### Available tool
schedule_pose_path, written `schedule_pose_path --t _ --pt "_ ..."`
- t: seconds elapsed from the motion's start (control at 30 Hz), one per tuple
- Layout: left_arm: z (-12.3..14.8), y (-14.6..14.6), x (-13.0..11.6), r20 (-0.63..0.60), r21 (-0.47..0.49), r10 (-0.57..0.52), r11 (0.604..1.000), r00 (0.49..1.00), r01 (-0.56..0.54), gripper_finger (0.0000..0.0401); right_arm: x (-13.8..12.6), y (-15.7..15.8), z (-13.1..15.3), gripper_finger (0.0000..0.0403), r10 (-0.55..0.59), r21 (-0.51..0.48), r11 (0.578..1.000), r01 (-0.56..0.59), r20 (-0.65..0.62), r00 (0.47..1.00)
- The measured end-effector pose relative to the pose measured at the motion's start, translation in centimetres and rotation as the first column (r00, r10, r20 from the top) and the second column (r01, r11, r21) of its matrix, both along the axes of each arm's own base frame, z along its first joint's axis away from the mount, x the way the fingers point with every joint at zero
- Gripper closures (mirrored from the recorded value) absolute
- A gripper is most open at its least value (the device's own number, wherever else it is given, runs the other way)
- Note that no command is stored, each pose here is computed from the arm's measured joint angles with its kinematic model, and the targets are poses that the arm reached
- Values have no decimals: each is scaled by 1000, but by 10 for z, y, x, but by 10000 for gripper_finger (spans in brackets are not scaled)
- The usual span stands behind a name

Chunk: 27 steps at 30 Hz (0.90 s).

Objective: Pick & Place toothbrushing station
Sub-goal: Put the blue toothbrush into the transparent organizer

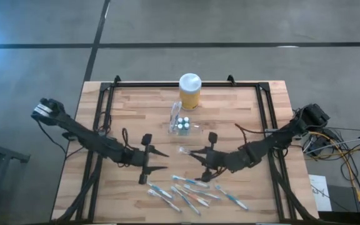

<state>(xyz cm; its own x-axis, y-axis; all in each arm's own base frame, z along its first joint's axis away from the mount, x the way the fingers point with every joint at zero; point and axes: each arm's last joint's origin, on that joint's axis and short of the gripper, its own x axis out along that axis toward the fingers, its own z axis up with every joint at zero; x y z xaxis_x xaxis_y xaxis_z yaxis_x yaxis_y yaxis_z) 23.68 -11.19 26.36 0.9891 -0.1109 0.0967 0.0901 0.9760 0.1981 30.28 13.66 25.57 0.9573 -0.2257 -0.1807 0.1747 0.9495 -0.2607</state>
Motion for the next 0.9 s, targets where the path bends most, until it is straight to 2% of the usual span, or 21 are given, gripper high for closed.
schedule_pose_path --t 0.17,0.27,0.37,0.9 --pt "10 1 13 92 -28 28 999 995 -26 192 2 -2 2 390 26 -69 997 -26 4 1000" --pt "16 6 21 92 -129 86 989 992 -74 192 3 -3 3 390 30 -101 994 -29 4 1000" --pt "16 13 29 79 -187 124 977 989 -107 192 3 -3 5 390 31 -113 993 -30 6 999" --pt "16 21 57 19 -180 95 980 995 -90 193 7 -10 10 390 16 -126 992 -11 39 999"
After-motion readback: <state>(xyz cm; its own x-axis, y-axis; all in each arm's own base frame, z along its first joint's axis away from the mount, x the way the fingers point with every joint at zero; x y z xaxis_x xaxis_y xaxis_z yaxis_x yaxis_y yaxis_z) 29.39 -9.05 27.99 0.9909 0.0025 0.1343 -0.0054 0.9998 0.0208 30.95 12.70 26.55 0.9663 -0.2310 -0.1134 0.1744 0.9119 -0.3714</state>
